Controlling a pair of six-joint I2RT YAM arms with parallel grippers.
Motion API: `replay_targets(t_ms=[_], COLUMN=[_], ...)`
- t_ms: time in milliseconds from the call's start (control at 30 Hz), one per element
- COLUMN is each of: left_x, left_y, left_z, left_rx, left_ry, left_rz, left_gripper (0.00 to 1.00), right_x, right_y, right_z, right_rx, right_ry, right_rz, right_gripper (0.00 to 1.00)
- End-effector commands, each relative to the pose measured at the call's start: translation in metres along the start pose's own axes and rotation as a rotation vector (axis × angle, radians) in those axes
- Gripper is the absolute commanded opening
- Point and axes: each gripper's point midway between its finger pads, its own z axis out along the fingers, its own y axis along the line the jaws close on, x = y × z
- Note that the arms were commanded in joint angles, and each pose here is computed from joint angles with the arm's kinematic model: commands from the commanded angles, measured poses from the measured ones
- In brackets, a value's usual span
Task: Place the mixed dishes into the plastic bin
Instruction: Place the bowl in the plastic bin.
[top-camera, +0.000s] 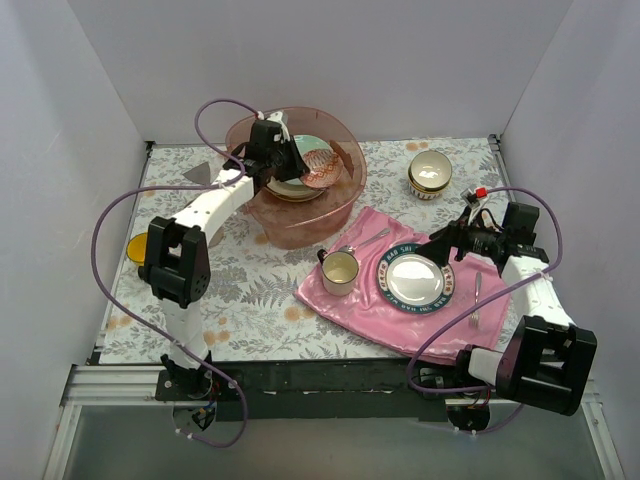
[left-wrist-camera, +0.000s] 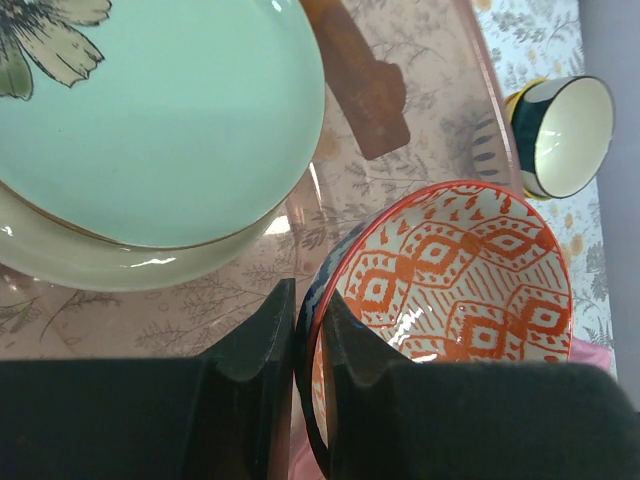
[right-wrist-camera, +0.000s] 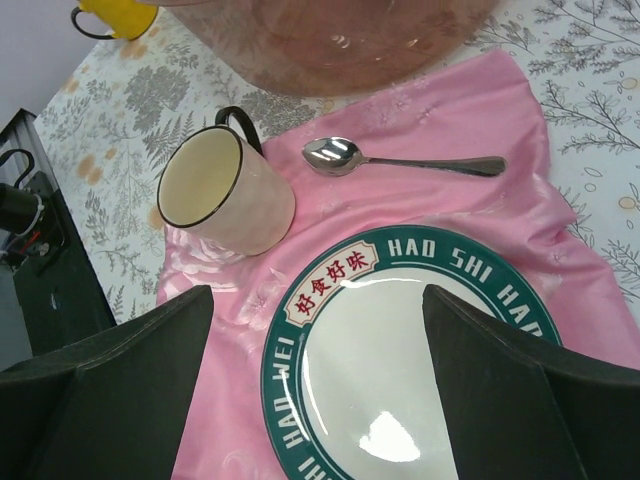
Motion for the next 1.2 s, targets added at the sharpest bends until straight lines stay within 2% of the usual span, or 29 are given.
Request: replay_targets(t_ms=[0,133,600,1167], left_x=[-0.021,-0.006,0.039,0.071], left_y=[-0.021,-0.01,0.003,0.019], left_z=[0.002,0.024,0.052,0.075], left_rx=[0.064,0.04,0.025,-0.04], left_ry=[-0.026,0.029,0.168,0.241], left_rz=[-0.003,-0.014,-0.039,-0.041], left_gripper=[0.0,0.0,0.0,0.0], right_x=[-0.011,-0.013,-0.015,-0.015], right_y=[0.016,0.017,0.015,0.013], right_z=[-0.004,-0.006,-0.01,-0.011], right_rx=[-0.061,-0.059,-0.039,-0.032], right_ry=[-0.045,-0.053,-0.062,-0.063], right_rz=[-0.084,-0.092,-0.1,-0.097], right_gripper=[0.92,0.92,0.92,0.93])
